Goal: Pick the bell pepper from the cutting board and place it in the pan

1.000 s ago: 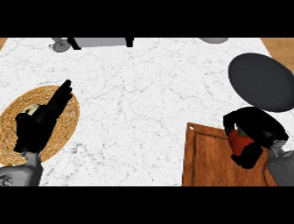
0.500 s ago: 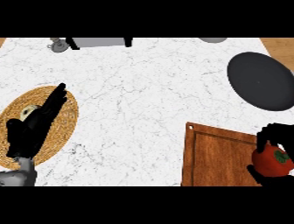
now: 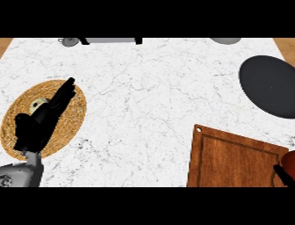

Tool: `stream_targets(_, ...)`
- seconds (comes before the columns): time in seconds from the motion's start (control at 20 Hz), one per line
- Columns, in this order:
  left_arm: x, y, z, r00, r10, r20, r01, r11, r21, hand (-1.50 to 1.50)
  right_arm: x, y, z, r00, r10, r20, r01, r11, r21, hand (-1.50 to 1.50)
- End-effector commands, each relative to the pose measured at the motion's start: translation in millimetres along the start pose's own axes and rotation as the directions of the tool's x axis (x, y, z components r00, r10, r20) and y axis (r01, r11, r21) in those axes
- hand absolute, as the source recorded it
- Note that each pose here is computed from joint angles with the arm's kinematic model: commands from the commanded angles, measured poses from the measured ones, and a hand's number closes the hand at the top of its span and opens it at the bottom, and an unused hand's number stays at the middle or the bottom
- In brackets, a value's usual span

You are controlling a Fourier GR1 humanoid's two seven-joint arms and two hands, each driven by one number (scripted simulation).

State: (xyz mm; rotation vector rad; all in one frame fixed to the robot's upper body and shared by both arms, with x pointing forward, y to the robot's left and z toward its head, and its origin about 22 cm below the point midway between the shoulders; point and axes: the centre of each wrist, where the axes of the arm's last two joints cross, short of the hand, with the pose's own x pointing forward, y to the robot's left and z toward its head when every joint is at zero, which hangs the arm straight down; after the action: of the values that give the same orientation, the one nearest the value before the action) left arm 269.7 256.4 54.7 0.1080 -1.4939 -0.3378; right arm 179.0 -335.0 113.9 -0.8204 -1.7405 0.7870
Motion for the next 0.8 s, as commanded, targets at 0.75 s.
stream_targets(0.75,0.7,-16.9,-1.0,1.000,-0.001,0.024,0.002,0.999,-0.039,0.00,-147.7,56.3,-94.5,0.992,0.057,-0.109,-0.073,0.986,-0.152,1.50)
